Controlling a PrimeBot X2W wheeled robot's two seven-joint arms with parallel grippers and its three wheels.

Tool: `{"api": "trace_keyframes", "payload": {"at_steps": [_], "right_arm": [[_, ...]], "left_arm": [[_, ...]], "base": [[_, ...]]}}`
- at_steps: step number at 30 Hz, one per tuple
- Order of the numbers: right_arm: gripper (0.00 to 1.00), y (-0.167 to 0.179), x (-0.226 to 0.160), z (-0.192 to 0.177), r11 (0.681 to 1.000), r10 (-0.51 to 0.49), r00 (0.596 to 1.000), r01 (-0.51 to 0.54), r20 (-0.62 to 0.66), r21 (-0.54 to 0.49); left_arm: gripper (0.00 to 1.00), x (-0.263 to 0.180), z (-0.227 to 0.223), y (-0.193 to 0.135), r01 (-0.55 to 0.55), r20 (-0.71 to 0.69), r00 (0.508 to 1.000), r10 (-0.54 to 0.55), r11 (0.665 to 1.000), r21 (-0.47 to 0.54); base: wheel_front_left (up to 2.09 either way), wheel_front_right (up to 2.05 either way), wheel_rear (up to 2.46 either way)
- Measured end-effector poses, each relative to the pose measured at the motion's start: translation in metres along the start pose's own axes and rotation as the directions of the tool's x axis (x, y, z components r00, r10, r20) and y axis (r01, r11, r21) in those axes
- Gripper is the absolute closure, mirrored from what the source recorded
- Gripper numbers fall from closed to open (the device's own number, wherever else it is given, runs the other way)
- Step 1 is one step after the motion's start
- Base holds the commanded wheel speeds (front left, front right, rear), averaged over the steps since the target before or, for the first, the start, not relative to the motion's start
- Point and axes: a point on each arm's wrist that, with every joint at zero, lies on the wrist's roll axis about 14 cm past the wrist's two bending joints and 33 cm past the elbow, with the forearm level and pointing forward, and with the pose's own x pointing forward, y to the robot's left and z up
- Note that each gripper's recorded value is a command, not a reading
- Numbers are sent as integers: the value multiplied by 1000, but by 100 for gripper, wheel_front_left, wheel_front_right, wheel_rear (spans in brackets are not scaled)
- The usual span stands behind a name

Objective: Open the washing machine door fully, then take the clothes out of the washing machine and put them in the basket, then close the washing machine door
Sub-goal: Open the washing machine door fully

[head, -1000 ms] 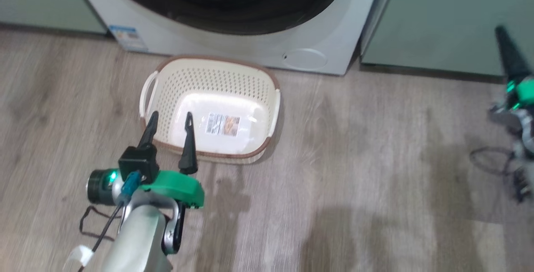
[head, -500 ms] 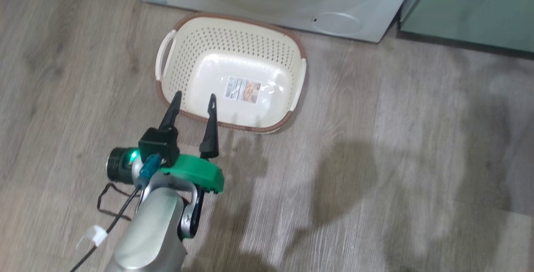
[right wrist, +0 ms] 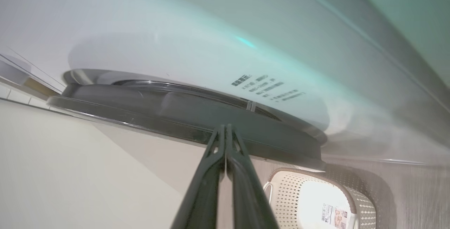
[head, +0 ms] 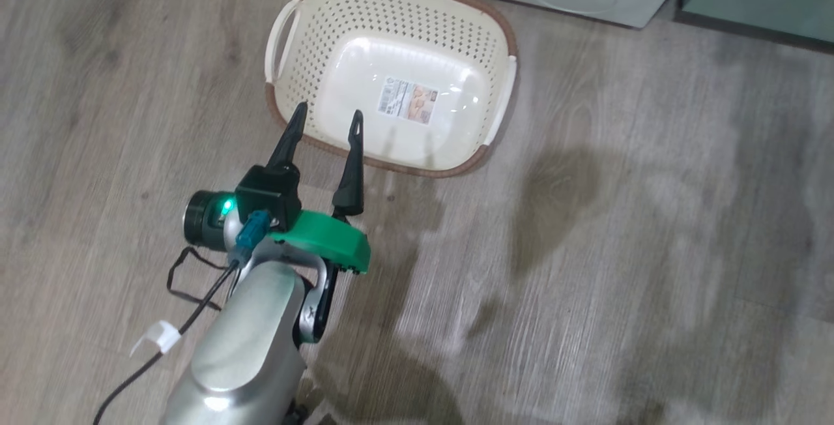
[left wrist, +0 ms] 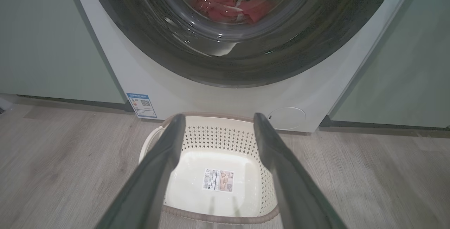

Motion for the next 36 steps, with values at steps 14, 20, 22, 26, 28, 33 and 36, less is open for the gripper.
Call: {"api": "trace_keyframes", "payload": {"at_steps": [14, 20, 22, 26, 28, 33, 36], "right_arm": [[100, 5, 39, -6, 1000, 18, 999, -19, -42, -13], [100, -1, 51, -6, 1000, 15, 999, -16, -51, -18], [100, -1, 54, -5, 1000, 15, 999, -16, -51, -18], [100, -3, 57, -5, 1000, 13, 999, -14, -49, -17], [100, -5, 59, -6, 1000, 13, 999, -14, -51, -21], [100, -4, 60, -7, 999, 20, 998, -22, -56, -32], [100, 2, 58, -7, 998, 28, 997, -31, -67, -51]], "left_arm": [[0, 0, -4, 2, -17, -14, 1000, 17, 1000, -5], [0, 6, -8, 2, -17, -22, 1000, 17, 1000, -1], [0, 7, -9, 2, -18, -24, 1000, 17, 1000, -5], [0, 9, -8, 0, -11, -21, 1000, 10, 1000, -3], [0, 10, -11, -1, -11, -27, 1000, 10, 1000, -3], [0, 14, -11, -2, -9, -24, 1000, 9, 1000, -2], [0, 15, -8, -3, -6, -15, 1000, 6, 1000, -3]], "base": [[0, 0, 0], [0, 0, 0], [0, 0, 0], [0, 0, 0], [0, 0, 0], [0, 0, 0], [0, 0, 0]]}}
